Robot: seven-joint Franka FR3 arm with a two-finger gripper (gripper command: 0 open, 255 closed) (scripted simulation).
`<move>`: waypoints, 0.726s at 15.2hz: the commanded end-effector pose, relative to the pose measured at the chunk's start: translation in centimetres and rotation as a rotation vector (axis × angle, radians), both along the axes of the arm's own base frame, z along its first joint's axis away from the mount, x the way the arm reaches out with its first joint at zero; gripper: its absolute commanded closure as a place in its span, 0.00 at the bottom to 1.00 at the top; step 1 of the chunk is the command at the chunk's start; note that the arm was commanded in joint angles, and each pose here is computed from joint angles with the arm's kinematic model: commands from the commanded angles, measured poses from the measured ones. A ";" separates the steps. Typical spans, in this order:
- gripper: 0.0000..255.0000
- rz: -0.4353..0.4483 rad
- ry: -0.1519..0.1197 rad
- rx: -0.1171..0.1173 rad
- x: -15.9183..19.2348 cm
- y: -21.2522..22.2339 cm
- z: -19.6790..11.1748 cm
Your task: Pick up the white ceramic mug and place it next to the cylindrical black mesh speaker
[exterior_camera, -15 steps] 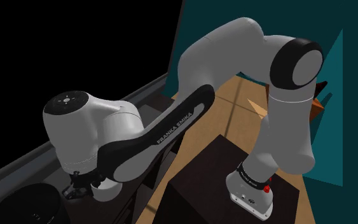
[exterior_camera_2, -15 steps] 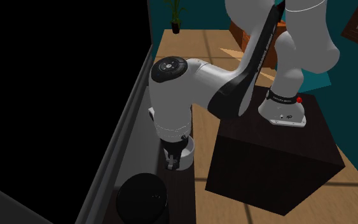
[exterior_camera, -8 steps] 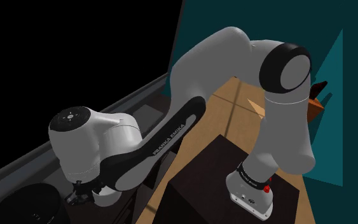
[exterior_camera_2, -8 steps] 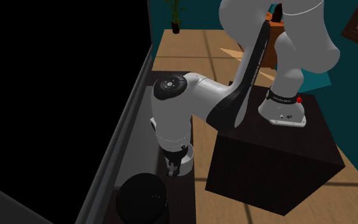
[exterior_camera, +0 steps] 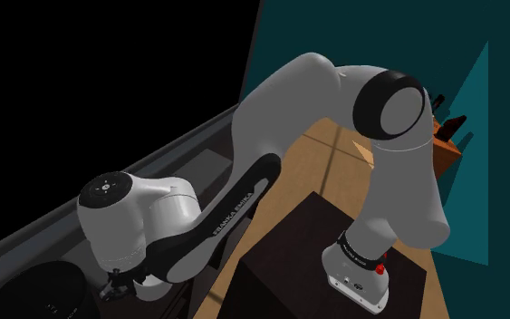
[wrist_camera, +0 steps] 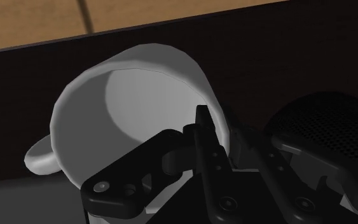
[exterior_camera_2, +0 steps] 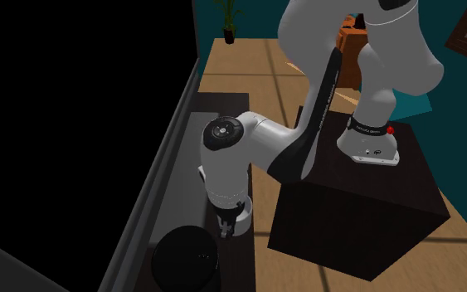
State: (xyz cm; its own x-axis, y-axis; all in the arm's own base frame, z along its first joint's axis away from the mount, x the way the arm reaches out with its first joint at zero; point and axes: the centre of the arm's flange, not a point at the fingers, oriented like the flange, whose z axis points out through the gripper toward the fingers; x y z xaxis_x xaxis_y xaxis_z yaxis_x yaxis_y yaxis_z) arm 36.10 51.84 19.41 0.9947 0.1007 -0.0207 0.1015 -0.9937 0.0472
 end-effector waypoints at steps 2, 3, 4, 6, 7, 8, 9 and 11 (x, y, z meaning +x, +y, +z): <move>1.00 0.000 0.000 0.000 0.0 0.1 -1.6; 1.00 0.000 0.000 0.000 0.0 0.1 -2.1; 1.00 0.000 0.000 0.000 0.0 0.1 -2.7; 1.00 0.000 0.000 0.000 0.0 0.1 -2.9; 1.00 0.000 0.000 0.000 0.0 0.1 -2.9; 1.00 0.000 0.000 0.000 0.0 0.1 -2.9; 1.00 0.000 0.000 0.000 0.0 0.1 -2.9; 1.00 0.000 0.000 0.000 0.0 0.1 -2.9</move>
State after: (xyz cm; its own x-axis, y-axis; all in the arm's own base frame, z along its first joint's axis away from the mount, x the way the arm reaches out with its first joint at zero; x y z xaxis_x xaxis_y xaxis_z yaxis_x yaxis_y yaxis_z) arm 36.07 51.95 16.50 0.9947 0.1007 -0.0204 0.1015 -0.9937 0.0470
